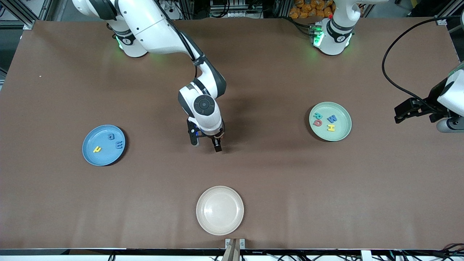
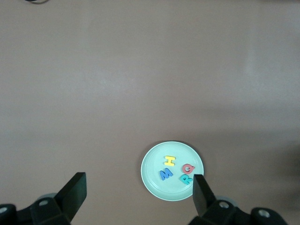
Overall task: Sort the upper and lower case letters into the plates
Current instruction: 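Move the right gripper over the pink w, then lower and close the right gripper on the pink w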
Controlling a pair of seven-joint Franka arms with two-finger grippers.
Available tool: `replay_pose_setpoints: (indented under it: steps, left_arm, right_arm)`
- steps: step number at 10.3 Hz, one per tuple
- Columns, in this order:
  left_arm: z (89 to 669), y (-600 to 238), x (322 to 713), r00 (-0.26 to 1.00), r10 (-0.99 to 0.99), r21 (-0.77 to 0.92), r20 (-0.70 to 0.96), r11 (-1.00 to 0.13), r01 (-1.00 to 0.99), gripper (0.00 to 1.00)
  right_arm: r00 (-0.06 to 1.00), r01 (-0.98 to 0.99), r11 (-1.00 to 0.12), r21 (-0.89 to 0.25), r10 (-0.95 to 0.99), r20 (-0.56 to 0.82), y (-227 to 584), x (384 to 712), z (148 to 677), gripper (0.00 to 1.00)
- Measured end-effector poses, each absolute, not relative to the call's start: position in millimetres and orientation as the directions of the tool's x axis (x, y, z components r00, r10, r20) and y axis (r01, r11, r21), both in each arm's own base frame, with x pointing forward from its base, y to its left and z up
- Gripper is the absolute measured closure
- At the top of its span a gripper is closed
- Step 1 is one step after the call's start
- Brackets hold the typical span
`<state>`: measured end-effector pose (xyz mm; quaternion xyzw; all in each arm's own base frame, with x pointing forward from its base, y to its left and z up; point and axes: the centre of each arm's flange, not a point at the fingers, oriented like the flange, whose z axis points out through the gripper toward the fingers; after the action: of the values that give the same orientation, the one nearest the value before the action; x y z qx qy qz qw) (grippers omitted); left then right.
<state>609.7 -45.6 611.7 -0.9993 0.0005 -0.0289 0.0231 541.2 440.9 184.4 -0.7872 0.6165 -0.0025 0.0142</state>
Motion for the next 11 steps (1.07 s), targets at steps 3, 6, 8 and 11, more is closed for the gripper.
replay_pose_setpoints:
  steps: [3, 6, 8, 11]
  left_arm:
    - [610.6, -46.6, 607.0, 0.999, -0.004, -0.047, 0.051, -0.999, -0.002, 0.0]
    - [608.8, -44.8, 591.4, 1.0, -0.004, -0.046, 0.03, -0.999, -0.002, 0.0]
    - [605.1, -43.1, 581.9, 1.0, 0.005, -0.011, 0.013, -1.0, 0.005, 0.0]
    - [598.7, -37.0, 572.7, 1.0, 0.017, 0.003, -0.004, -1.0, 0.017, 0.0]
  right_arm:
    - [0.252, -0.967, -0.251, -0.032, -0.968, -0.016, 449.6, 533.8, 175.4, 0.0]
    - [0.258, -0.966, -0.257, -0.034, -0.966, -0.017, 456.2, 528.2, 172.3, 0.0]
    - [0.256, -0.966, -0.256, -0.035, -0.966, -0.017, 458.2, 526.7, 172.4, 0.01]
    - [0.259, -0.965, -0.258, -0.043, -0.966, -0.022, 464.3, 525.4, 177.3, 0.46]
